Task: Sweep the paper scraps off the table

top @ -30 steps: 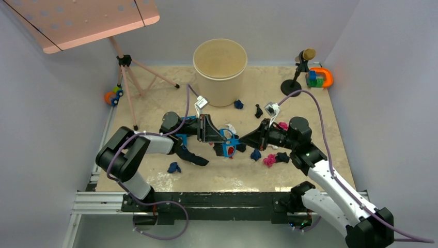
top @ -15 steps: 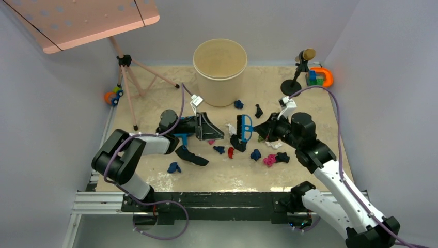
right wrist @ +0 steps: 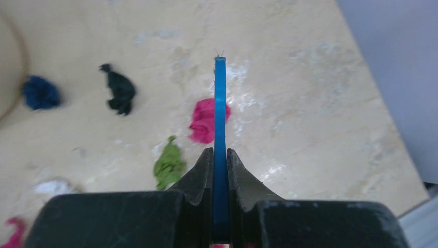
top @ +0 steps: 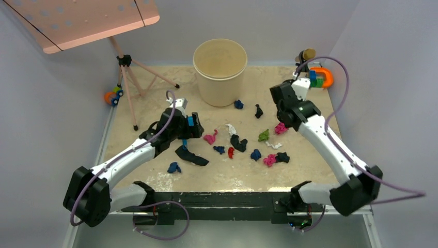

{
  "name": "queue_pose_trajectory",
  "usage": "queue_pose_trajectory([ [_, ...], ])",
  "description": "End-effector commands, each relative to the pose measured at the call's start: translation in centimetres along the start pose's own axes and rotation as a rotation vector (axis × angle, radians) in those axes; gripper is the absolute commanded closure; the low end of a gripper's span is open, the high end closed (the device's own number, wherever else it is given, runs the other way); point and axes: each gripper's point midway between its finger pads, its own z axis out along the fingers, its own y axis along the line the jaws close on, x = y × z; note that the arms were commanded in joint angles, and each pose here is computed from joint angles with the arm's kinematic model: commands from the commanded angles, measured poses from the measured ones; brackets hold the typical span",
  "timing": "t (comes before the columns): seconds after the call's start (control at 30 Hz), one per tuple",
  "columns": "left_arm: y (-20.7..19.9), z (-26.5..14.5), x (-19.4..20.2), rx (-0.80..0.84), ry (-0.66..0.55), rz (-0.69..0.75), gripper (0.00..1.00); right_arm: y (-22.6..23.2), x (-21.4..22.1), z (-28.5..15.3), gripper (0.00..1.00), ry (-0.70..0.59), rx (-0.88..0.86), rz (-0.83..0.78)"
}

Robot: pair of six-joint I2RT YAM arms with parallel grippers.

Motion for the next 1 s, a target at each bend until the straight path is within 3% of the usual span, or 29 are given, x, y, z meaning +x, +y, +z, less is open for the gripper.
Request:
queue_pose_trajectory([
  [0.0,8.4,-2.0,0.9,-0.478,0.042,0.021,0.00,-4.3,-1.1,1.6,1.00,-0.018,0.381,-0.183],
  [0.13,8.9,-1.9,1.0,-0.532,0.083,0.018,0.00,-4.1,1.1,4.7,1.00,0.066,0.533,-0.362],
  [0.23,9.1,-2.1,0.9,-0.544,0.076,0.022,0.00,-3.0,3.4,7.1,1.00,0.134,0.536,-0.462],
  [0.37,8.9,-2.4,0.7,-0.527,0.052,0.019,0.00,2.9,7.6,9.9,1.00,0.272,0.196,-0.504],
  [0.5,8.8,-2.4,0.7,-0.520,0.047,0.018,0.00,10.0,7.1,6.1,1.00,0.259,-0.301,-0.410],
  [0.57,8.8,-2.4,0.7,-0.518,0.047,0.019,0.00,11.3,5.1,3.6,1.00,0.201,-0.435,-0.375],
  [0.63,8.7,-2.4,0.7,-0.514,0.047,0.020,0.00,10.7,2.9,2.4,1.00,0.146,-0.419,-0.357],
  [0.8,8.6,-2.5,0.6,-0.507,0.040,0.018,0.00,7.2,-0.2,2.7,1.00,0.114,-0.196,-0.446],
  [0.97,8.5,-2.7,0.4,-0.497,0.023,0.019,0.00,7.9,-1.7,5.0,1.00,0.077,-0.123,-0.567],
])
